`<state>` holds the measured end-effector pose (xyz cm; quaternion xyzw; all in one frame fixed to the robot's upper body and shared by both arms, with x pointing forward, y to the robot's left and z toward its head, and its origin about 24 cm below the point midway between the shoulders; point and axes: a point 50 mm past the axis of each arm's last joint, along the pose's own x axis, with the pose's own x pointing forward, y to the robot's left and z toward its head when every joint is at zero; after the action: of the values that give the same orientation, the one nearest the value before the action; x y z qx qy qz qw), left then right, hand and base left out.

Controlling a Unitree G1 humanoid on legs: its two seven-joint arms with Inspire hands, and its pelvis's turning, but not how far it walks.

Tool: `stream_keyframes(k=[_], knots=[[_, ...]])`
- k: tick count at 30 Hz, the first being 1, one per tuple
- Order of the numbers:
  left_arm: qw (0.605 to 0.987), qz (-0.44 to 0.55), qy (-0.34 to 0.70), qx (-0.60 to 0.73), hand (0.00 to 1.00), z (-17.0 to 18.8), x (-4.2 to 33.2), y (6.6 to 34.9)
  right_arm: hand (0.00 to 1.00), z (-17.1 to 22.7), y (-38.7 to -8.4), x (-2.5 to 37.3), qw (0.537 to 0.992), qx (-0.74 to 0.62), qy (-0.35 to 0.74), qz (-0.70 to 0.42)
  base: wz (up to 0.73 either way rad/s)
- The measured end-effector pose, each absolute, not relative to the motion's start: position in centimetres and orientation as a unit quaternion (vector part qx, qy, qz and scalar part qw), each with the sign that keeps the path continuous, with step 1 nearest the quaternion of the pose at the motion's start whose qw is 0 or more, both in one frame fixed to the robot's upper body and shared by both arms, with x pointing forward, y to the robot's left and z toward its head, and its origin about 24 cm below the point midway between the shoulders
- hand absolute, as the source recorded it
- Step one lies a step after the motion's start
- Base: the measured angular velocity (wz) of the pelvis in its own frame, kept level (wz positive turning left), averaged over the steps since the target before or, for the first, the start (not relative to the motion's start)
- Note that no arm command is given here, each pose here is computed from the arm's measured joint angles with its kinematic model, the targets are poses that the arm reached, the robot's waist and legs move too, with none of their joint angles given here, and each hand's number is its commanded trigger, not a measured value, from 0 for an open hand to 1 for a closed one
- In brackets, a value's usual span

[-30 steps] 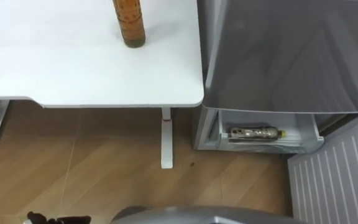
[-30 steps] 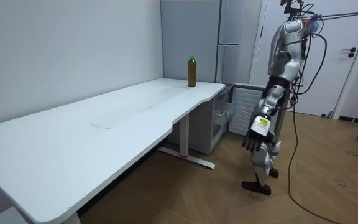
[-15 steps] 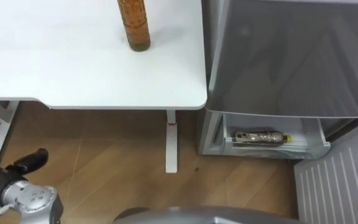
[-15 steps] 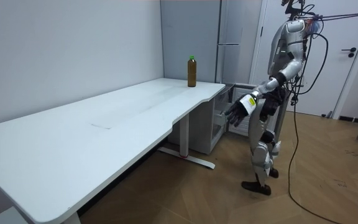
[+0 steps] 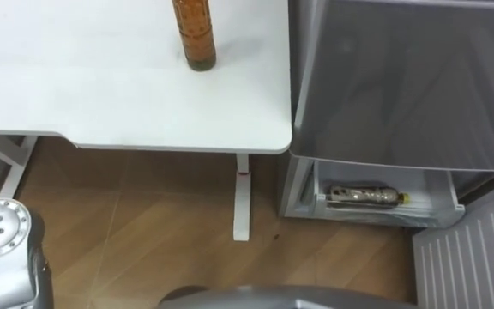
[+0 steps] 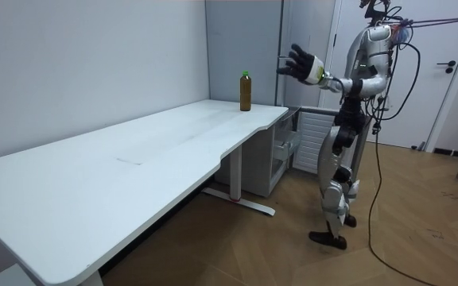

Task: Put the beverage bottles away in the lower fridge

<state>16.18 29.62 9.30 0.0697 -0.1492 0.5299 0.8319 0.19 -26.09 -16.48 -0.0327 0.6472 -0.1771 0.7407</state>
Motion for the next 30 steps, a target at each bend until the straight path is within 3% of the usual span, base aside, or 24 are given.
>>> stream_keyframes(k=[10,19,30], knots=[[0.867,0.415,-0.273,0.036,0.0,14.8,19.0,27.6,0.0,-16.6,-25.9,-0.6,0.723,-0.111,0.676,-0.093,0.0],[0.914,0.322,-0.241,-0.062,0.0,14.1,20.6,26.5,0.0,-16.5,-25.8,2.7,0.749,-0.128,0.646,-0.071,-0.06],[0.943,0.266,-0.193,-0.057,0.0,12.8,22.9,26.1,0.0,-16.6,-25.1,3.5,0.76,-0.105,0.636,-0.082,-0.03]])
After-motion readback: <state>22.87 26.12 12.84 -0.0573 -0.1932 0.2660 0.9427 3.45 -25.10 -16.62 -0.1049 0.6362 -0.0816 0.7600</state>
